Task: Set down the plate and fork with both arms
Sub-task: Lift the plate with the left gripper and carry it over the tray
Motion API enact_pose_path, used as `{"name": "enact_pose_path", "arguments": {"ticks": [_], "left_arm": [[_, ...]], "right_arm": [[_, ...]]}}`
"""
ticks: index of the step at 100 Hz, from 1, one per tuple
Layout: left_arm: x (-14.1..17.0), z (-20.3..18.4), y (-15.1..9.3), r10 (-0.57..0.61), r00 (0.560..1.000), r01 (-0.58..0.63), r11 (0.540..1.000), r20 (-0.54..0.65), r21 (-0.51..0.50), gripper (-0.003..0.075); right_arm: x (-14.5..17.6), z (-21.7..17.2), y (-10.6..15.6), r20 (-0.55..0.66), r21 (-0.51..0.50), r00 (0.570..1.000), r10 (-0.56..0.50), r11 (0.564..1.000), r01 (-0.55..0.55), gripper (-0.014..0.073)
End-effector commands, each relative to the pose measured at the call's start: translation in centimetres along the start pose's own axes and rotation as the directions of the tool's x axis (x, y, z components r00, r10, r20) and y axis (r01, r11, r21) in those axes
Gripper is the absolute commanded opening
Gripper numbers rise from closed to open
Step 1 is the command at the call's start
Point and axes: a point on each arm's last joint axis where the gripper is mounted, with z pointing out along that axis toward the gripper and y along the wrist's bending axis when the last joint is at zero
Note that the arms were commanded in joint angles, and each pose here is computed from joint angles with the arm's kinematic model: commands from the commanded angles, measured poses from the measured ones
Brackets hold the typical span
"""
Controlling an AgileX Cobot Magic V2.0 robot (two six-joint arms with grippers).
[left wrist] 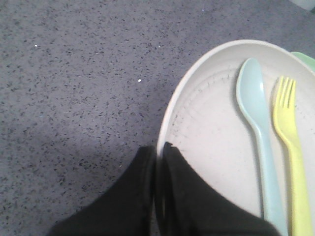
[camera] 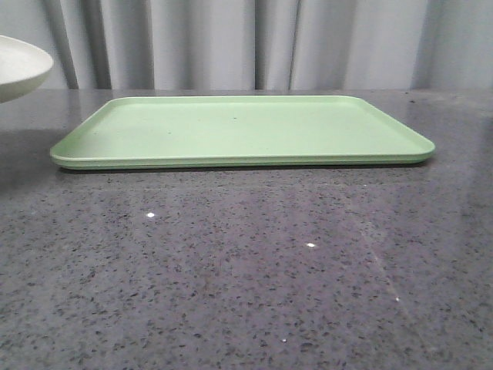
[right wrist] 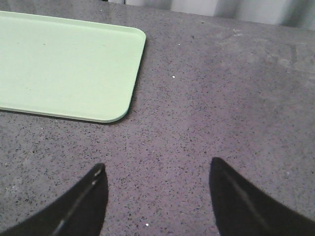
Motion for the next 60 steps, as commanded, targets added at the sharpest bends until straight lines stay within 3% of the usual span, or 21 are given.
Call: {"name": "enact_pose_path", "arguments": {"ticks": [1, 33, 60], "left_arm": [[-1.5, -1.4, -1.0, -0.033, 0.994, 0.027, 0.998, 0.106, 0.052, -0.0007], [-1.5, -0.9, -2.0, -0.086, 0.992, 0.075, 0.99, 0.087, 0.122, -0.0011], [-1.2, 2.1, -7.3, -0.01, 1.0, 0.003, 0.962, 0.025, 0.272, -0.0012]], "right_arm": [[-1.5, -0.3, -0.1, 0.089, 0.009, 0.996, -0.006, 1.0, 0.005, 0.0458], [-1.6, -0.3, -0.1, 0.095, 0.009, 0.995, -0.006, 1.0, 0.005, 0.0458], [-1.6, -0.3, -0.1, 0.095, 0.009, 0.995, -0.006, 1.0, 0.005, 0.0458]]}}
